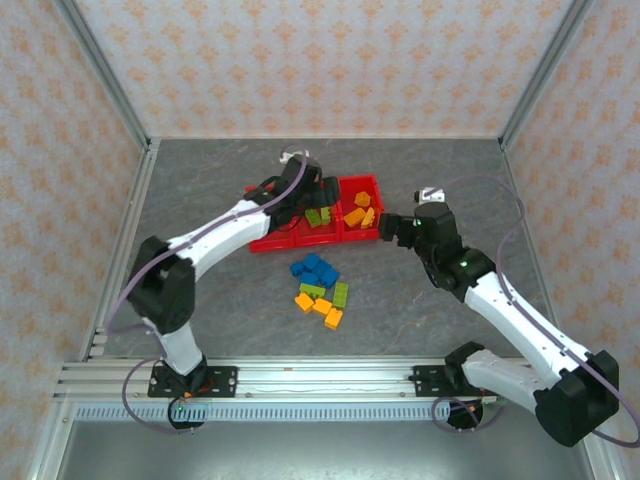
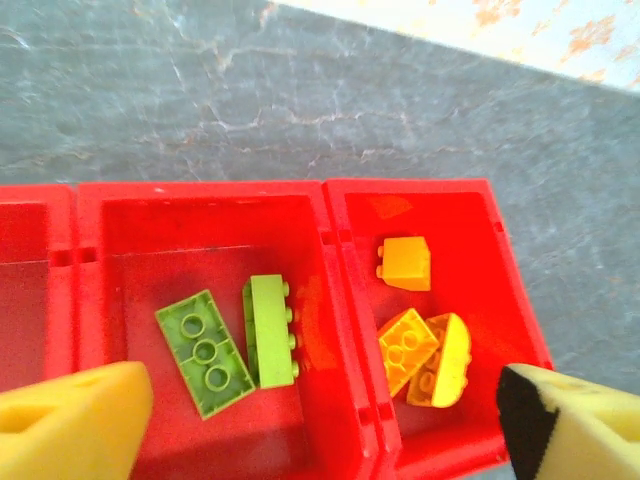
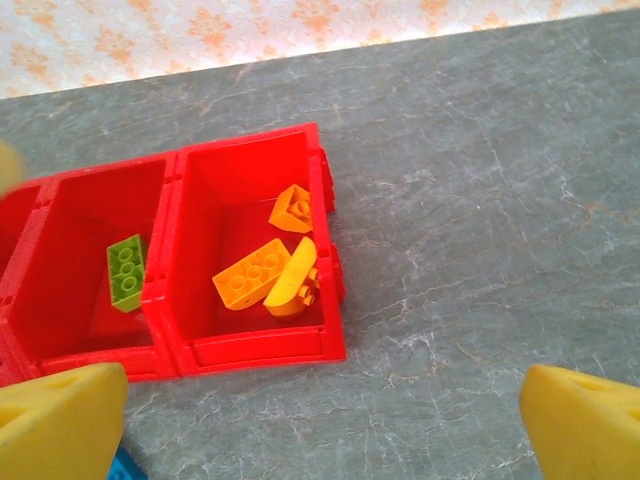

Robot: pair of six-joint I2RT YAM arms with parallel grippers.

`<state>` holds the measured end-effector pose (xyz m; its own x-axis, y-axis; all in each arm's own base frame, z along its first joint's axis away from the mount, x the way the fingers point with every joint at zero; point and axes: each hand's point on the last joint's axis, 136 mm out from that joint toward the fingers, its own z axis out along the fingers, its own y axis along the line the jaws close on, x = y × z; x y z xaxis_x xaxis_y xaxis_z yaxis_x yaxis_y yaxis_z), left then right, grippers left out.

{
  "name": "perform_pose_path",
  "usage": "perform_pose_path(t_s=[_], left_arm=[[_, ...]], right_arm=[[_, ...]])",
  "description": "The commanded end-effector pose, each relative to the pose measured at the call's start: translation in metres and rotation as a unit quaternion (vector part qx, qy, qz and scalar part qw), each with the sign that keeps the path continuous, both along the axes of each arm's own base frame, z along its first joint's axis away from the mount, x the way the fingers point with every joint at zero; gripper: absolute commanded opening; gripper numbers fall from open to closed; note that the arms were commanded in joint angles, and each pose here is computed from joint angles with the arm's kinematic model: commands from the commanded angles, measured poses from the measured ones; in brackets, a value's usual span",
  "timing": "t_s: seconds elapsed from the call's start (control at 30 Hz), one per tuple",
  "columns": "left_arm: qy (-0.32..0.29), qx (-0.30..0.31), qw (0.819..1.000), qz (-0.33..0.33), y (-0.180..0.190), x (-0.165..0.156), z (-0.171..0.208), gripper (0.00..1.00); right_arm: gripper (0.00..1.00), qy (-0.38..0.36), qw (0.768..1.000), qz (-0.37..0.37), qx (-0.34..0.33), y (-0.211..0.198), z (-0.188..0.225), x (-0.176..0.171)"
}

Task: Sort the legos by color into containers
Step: Place the lego in the container, then pick up the lego from the middle-left of the table.

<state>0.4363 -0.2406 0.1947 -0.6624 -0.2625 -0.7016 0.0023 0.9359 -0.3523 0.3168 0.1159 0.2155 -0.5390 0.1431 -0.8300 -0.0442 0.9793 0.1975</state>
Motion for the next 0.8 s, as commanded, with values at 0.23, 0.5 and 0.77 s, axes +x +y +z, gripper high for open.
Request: perform_pose_path(t_s=[0.23,0.5,0.77], left_arm=[[0.08,0.05,0.993,-0.077,-0.046,-0.12,-0.059,0.88],[0.086,0.103,0.986,-0.103,-0.086,-0.17,-0.072,0.81],[0.145,0.12,0.973,-0.132,-0.107,-0.194,-0.114,0.72]], right_arm=[[1.0,-0.015,0.988,-0.142,0.057,-0.049,0.018,0.026],[1.0,-0.032,0.976,-0.204,0.074,-0.075,0.022,0.027],[1.0,-0.044,0.972,-0.212,0.087,-0.078,0.026,0.021]])
